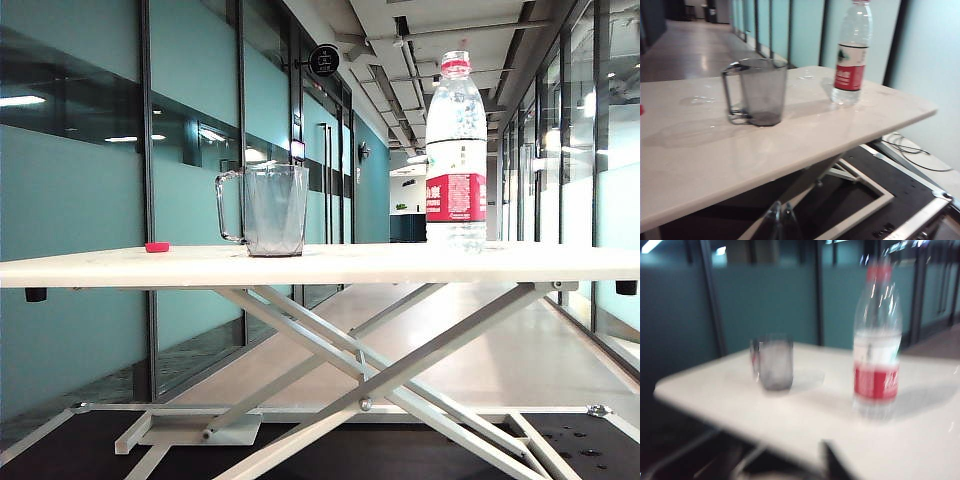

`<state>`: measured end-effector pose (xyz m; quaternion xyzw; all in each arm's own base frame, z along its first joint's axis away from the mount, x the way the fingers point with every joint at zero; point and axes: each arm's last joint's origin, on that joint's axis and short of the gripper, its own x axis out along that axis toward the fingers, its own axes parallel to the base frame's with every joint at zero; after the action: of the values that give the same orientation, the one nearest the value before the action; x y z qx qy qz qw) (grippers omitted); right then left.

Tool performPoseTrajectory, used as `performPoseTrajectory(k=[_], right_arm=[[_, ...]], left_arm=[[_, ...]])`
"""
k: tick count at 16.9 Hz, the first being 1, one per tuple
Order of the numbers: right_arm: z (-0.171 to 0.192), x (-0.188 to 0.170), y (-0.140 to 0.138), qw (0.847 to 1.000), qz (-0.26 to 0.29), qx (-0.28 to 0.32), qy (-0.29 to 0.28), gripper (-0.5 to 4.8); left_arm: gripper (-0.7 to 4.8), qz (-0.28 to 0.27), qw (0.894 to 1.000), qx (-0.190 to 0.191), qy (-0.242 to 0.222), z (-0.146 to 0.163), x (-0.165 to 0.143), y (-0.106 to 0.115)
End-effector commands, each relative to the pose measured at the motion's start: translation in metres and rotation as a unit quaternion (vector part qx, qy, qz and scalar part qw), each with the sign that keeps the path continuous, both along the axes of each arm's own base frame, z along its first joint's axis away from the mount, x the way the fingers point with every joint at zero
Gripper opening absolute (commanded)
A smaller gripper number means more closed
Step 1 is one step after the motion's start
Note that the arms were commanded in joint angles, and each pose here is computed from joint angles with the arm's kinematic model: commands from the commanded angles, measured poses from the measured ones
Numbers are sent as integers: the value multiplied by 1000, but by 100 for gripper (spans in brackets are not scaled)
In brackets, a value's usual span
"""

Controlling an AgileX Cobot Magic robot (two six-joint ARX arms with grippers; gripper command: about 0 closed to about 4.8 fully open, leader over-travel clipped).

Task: Pick up the mineral water bottle on the table and pour water into the mug until it's half full.

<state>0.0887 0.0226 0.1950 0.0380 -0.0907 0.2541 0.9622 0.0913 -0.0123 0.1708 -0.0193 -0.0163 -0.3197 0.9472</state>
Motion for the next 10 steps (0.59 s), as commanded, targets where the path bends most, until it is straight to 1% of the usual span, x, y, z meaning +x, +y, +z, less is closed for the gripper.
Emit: performPoseTrajectory(k=[1,3,4,5,8,9,10], right_arm=[[7,7,5,999,-43,12,11,474],[12,15,8,999,-44,13,10,479],[14,21,10,999,-46,2,10,479],[21,35,13,998,-51,-31,22,479],[33,77,24,994,-52,-82,55,479],[35,93,27,993,-50,-93,61,479],[35,117,32,991,-51,-96,73,479]], left_arm=[[-5,17,1000,0,1,0,1,1],[-5,17,1000,1,3,0,1,1],[-5,17,1000,1,3,0,1,1],[-5,18,1000,3,2,-1,1,1],[-5,29,1000,3,4,-1,1,1],[-5,30,1000,3,4,-1,1,1],[-5,31,1000,3,4,-1,1,1]])
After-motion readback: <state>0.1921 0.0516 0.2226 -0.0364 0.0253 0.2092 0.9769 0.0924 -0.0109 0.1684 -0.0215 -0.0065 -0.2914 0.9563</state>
